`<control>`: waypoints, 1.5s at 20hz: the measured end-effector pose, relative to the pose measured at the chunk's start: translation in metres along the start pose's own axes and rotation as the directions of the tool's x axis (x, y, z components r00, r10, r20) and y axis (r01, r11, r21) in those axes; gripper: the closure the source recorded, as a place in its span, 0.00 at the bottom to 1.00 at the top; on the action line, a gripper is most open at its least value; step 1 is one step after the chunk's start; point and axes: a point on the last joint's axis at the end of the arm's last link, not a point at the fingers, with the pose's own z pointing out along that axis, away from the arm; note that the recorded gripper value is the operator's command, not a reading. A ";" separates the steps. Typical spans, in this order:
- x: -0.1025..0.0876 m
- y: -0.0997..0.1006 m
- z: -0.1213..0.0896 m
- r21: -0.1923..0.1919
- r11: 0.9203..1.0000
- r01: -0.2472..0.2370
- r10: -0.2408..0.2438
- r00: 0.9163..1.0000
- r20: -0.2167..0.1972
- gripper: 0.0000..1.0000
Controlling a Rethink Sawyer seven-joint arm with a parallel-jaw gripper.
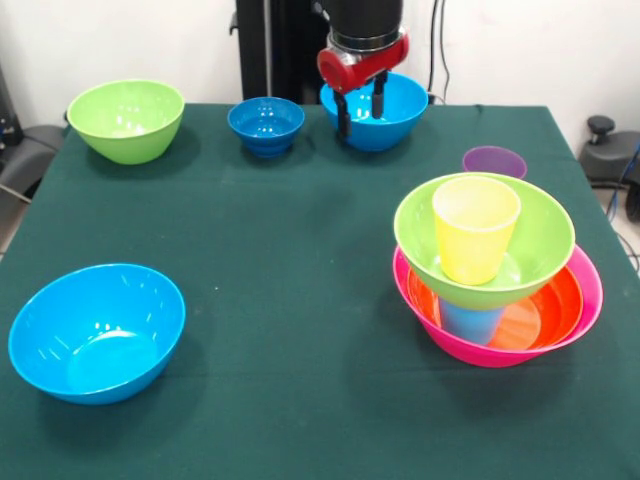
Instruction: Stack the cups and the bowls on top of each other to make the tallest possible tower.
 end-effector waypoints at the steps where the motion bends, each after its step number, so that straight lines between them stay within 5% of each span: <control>1: 0.001 -0.001 0.001 -0.002 1.000 0.000 0.000 1.000 0.000 0.00; 11: 0.002 0.014 0.018 -0.034 0.998 0.050 -0.051 0.999 -0.010 0.00; 23: -0.013 0.067 0.057 -0.126 0.984 0.125 -0.130 0.991 -0.039 0.00; 30: -0.011 0.071 0.061 -0.152 0.981 0.122 -0.131 0.990 -0.051 0.00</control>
